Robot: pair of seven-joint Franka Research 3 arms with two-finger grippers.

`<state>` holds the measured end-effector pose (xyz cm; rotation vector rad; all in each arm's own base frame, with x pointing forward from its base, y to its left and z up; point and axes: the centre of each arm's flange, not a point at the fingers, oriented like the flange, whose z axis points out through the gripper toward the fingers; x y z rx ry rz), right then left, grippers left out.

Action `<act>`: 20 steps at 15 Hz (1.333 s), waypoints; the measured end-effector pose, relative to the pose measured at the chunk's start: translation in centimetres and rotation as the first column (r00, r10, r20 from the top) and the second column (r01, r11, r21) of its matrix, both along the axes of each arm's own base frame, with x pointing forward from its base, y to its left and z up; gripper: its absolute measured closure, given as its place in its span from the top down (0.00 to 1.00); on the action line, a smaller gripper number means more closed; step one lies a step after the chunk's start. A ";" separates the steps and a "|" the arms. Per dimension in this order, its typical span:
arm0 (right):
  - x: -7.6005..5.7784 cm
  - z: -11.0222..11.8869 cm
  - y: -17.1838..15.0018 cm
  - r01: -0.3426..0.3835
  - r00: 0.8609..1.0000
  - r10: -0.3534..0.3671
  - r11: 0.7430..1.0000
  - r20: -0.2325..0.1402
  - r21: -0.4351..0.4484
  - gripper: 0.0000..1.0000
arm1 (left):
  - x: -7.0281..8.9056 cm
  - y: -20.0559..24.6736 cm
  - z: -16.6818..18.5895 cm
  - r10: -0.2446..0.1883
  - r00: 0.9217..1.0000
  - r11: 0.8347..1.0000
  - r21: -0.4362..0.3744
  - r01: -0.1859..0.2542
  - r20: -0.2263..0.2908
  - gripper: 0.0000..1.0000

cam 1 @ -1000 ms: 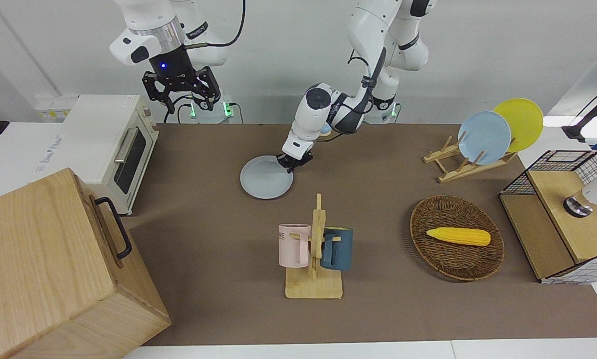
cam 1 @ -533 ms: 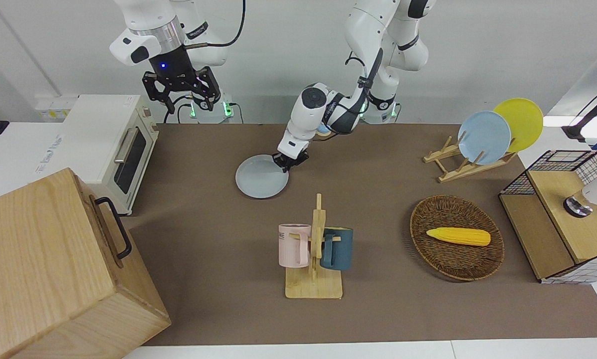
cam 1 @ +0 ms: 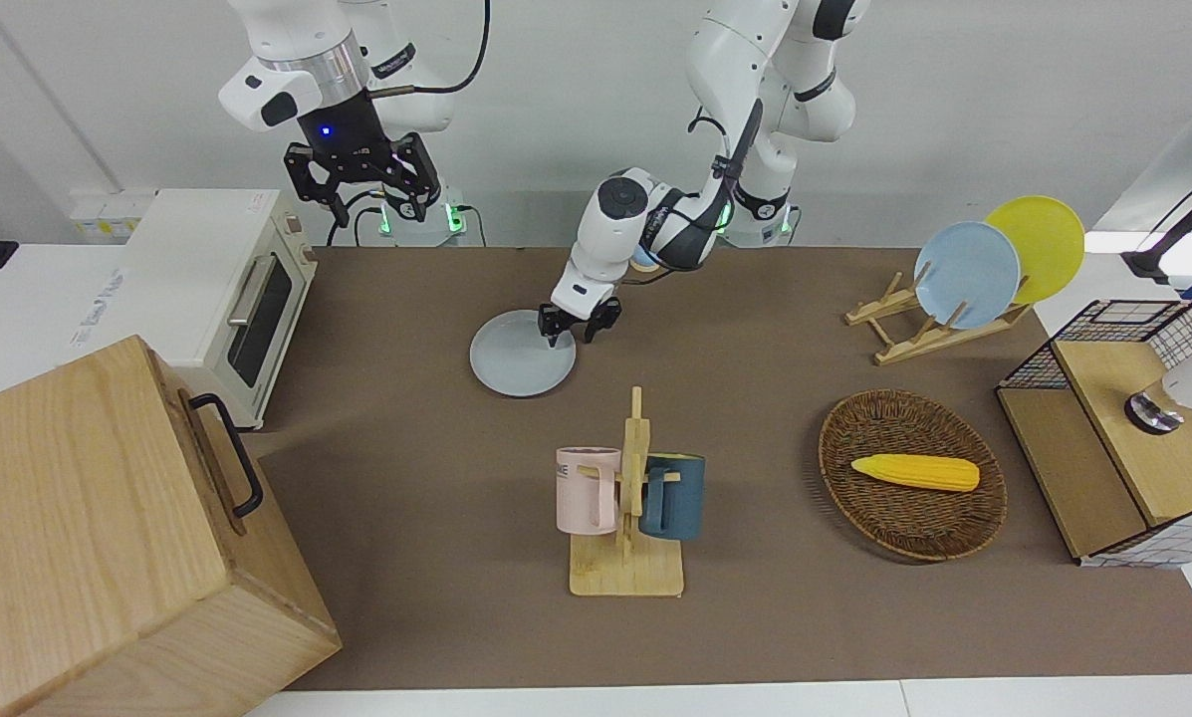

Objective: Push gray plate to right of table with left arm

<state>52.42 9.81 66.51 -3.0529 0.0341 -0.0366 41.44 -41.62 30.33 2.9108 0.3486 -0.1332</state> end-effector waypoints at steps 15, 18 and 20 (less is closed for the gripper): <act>0.0 0.0 0.0 0.000 1.000 0.000 1.000 0.000 0.000 1.00 | 9.1 17.4 13.2 -0.165 0.985 0.976 0.154 0.156 0.050 0.99; 0.0 0.0 0.0 0.000 1.000 0.000 1.000 0.000 0.000 1.00 | 10.5 21.7 15.4 -0.129 0.987 0.976 0.188 0.109 0.098 0.99; 0.0 0.0 0.0 0.000 1.000 0.000 1.000 0.000 0.000 1.00 | 11.4 24.9 17.1 -0.130 0.985 0.975 0.193 0.107 0.113 0.99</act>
